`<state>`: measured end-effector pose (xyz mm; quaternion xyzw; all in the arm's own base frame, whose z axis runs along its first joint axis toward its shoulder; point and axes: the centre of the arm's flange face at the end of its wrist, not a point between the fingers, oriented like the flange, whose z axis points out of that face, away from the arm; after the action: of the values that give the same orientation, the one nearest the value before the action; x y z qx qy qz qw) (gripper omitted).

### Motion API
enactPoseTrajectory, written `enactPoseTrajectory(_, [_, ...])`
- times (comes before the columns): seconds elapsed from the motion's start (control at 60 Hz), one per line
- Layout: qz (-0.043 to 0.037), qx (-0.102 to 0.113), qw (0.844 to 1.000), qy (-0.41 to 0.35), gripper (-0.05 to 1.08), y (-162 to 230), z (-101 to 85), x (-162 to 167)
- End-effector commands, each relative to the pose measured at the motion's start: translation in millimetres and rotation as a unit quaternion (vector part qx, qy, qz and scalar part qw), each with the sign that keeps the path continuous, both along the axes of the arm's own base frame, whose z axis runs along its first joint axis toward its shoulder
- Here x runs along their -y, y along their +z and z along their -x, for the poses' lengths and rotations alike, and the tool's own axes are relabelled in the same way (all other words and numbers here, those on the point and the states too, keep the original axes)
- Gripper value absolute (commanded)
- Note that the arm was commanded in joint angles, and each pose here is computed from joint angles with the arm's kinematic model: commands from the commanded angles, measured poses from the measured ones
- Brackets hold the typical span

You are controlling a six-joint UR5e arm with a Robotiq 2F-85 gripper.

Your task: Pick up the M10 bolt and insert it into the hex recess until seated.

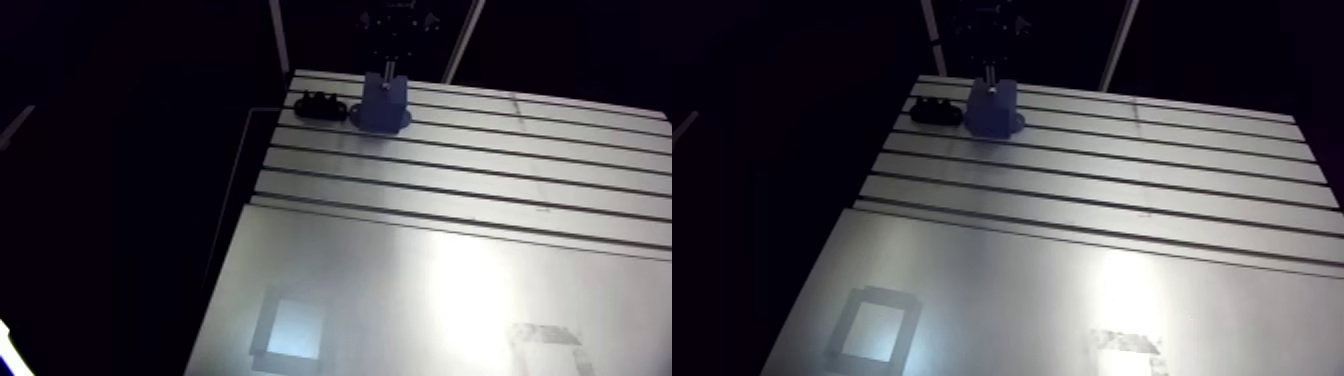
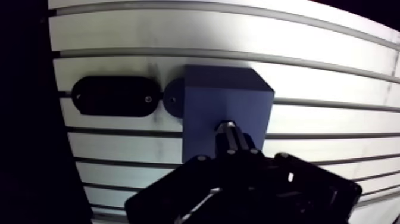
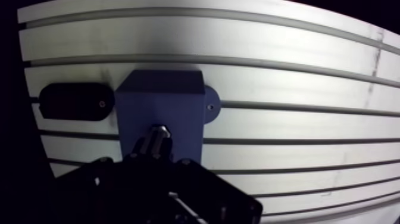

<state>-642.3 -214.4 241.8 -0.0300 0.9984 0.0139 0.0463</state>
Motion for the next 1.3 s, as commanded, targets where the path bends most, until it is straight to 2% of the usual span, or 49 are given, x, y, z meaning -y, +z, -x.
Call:
enactPoseTrajectory(0.017, [-0.0002, 0.000, 1.000, 0.001, 1.08, -1.7, 0.2, 0.4])
enactPoseTrajectory(1.3, [-0.0006, 0.004, 1.000, 0.003, 1.08, -7.5, -2.3, 2.1])
